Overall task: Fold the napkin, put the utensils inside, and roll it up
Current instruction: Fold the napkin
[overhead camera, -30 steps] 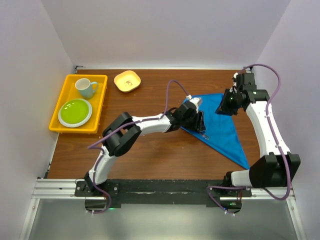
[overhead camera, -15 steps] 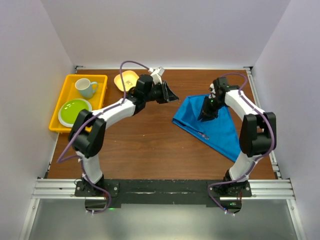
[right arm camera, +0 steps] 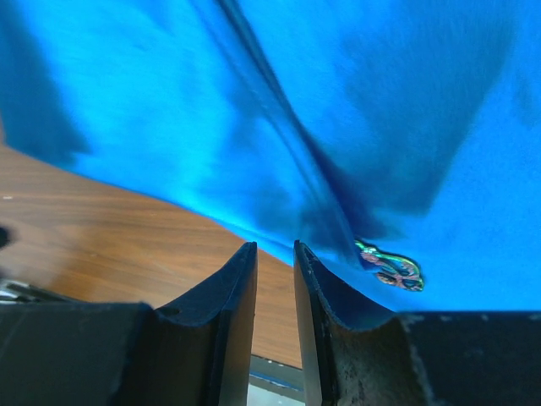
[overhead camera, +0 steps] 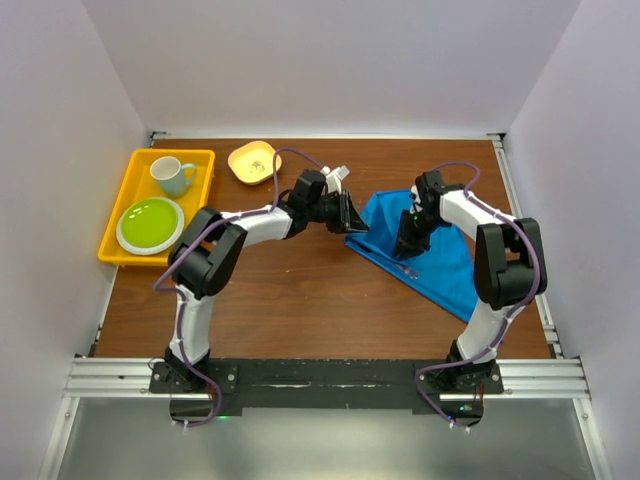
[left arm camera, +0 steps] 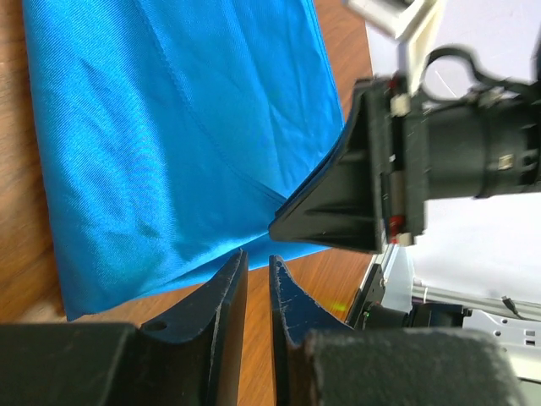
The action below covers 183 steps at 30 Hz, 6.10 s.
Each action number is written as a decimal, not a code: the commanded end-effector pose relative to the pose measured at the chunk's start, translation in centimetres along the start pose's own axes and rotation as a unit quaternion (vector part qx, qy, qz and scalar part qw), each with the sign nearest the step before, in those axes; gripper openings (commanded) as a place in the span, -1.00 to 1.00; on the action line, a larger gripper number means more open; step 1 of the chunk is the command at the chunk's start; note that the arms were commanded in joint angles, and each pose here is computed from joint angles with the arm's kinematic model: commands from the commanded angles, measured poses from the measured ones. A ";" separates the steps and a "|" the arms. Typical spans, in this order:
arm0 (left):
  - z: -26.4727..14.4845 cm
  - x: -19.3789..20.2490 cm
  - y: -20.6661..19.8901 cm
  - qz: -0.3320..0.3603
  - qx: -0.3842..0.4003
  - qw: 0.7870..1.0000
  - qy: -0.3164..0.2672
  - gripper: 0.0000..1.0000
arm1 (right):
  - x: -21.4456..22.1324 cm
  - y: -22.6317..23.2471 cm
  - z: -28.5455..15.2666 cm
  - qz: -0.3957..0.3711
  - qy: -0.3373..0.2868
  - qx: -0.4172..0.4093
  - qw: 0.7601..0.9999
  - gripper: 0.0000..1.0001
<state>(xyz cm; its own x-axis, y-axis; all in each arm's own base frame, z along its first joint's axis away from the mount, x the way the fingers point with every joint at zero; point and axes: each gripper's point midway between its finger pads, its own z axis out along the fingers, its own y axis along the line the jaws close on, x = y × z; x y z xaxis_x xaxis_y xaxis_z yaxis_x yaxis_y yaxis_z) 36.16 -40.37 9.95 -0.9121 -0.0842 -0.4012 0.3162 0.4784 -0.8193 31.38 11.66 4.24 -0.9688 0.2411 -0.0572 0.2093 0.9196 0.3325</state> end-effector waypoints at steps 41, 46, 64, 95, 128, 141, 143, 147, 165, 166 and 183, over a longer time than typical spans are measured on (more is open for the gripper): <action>1.8 1.7 2.1 0.069 -0.057 0.994 0.065 -0.63 | 2.4 -1.5 0.4 0.034 -0.009 0.009 0.999 -0.44; 1.3 0.6 0.0 0.084 -0.049 0.994 0.054 -0.63 | 1.6 -1.5 -2.5 0.021 -0.038 0.030 0.999 -0.33; -4.0 0.5 -6.0 0.101 -0.017 0.994 0.039 -0.60 | -1.0 -2.8 -0.7 -0.016 -0.025 0.040 0.999 -0.13; -0.1 1.6 -3.6 0.048 0.044 0.995 0.076 -0.57 | 2.2 -3.3 -0.6 0.000 -0.001 0.030 1.000 -0.72; -5.3 0.3 -13.0 0.151 0.026 0.987 0.048 -0.32 | 0.0 -8.8 -9.6 0.162 -0.133 0.138 0.968 0.57; -13.6 0.6 -7.4 0.143 -0.037 0.989 0.022 -0.33 | -4.0 -11.2 -5.6 0.141 -0.137 0.114 0.974 -1.00; -14.2 1.3 -7.0 0.139 -0.041 0.989 0.024 -0.33 | -4.3 -9.7 -4.4 0.126 -0.131 0.095 0.979 -1.00; -14.8 2.0 -6.0 0.132 -0.043 0.990 0.030 -0.33 | -4.9 -7.9 -2.7 0.109 -0.127 0.101 0.981 -1.00; -16.0 2.0 -4.1 0.114 -0.044 0.992 0.032 -0.35 | -5.1 -2.8 3.4 0.073 -0.092 0.097 0.988 -1.00; -16.0 2.0 -4.1 0.114 -0.044 0.992 0.032 -0.35 | -4.8 -1.9 3.9 0.062 -0.086 0.095 0.990 -1.00; -16.6 0.7 -4.3 0.120 -0.045 0.992 0.003 -0.34 | -1.3 -1.2 -6.6 0.168 -0.105 0.092 0.976 0.03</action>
<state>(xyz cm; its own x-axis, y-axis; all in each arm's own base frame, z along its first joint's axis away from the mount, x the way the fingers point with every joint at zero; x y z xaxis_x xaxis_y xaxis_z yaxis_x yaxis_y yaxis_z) 29.43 -27.95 17.36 -0.8646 0.0775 -0.4964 0.4394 0.5956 -0.6725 37.02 12.77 5.62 -0.8982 0.3874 -0.2078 0.3547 0.9178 0.1783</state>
